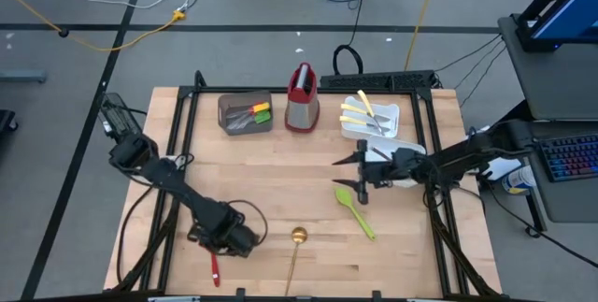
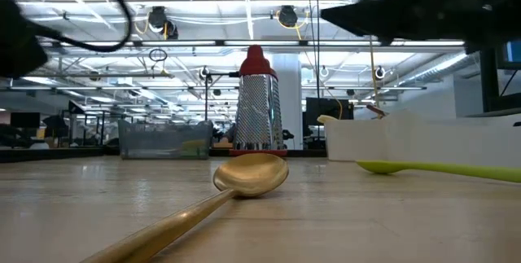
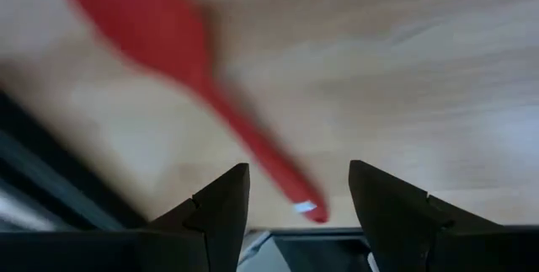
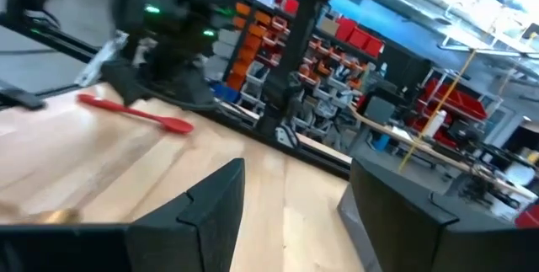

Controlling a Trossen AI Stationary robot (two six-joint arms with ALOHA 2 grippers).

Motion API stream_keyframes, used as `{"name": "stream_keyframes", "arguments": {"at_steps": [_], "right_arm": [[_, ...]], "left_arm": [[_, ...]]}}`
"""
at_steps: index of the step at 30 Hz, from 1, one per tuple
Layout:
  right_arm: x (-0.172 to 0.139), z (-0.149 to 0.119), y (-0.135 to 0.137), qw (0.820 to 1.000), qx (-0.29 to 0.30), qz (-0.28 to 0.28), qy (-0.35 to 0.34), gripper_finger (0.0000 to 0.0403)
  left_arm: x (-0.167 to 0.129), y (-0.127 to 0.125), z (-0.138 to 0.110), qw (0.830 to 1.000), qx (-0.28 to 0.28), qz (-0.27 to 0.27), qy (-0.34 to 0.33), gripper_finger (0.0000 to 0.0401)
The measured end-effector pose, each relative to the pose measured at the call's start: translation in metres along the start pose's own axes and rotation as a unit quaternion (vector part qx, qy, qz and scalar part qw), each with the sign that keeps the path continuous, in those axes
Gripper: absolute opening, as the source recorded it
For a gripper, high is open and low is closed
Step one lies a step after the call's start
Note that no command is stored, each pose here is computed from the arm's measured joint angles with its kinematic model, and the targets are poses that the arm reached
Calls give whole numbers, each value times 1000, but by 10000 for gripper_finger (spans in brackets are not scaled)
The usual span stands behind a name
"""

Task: Pick & Place Kitchen Items
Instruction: Put the red serving spoon into the bottom white bin

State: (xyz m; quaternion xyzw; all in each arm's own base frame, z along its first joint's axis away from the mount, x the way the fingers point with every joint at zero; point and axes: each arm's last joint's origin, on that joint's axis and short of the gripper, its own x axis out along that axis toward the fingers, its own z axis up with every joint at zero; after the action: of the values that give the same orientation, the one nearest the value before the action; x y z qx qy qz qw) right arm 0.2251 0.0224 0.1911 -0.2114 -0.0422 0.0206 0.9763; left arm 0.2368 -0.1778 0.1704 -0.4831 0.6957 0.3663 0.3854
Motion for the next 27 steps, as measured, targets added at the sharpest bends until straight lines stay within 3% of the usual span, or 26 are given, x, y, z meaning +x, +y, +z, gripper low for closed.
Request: {"name": "stream_keyframes", "arguments": {"at_steps": [7, 15, 23, 27], "right_arm": [[32, -5, -16, 999, -4, -27, 25, 212], [50, -13, -36, 997, -31, -62, 43, 212], [51, -15, -47, 996, -19, -82, 42, 212], [51, -14, -47, 996, -12, -84, 39, 212]], "left_arm": [[17, 12, -13, 998, -64, 25, 4, 212], [36, 25, -9, 991, -124, 43, -15, 212], [57, 28, -5, 995, -88, -30, -26, 211], [60, 31, -5, 997, -63, -29, -35, 206]]}}
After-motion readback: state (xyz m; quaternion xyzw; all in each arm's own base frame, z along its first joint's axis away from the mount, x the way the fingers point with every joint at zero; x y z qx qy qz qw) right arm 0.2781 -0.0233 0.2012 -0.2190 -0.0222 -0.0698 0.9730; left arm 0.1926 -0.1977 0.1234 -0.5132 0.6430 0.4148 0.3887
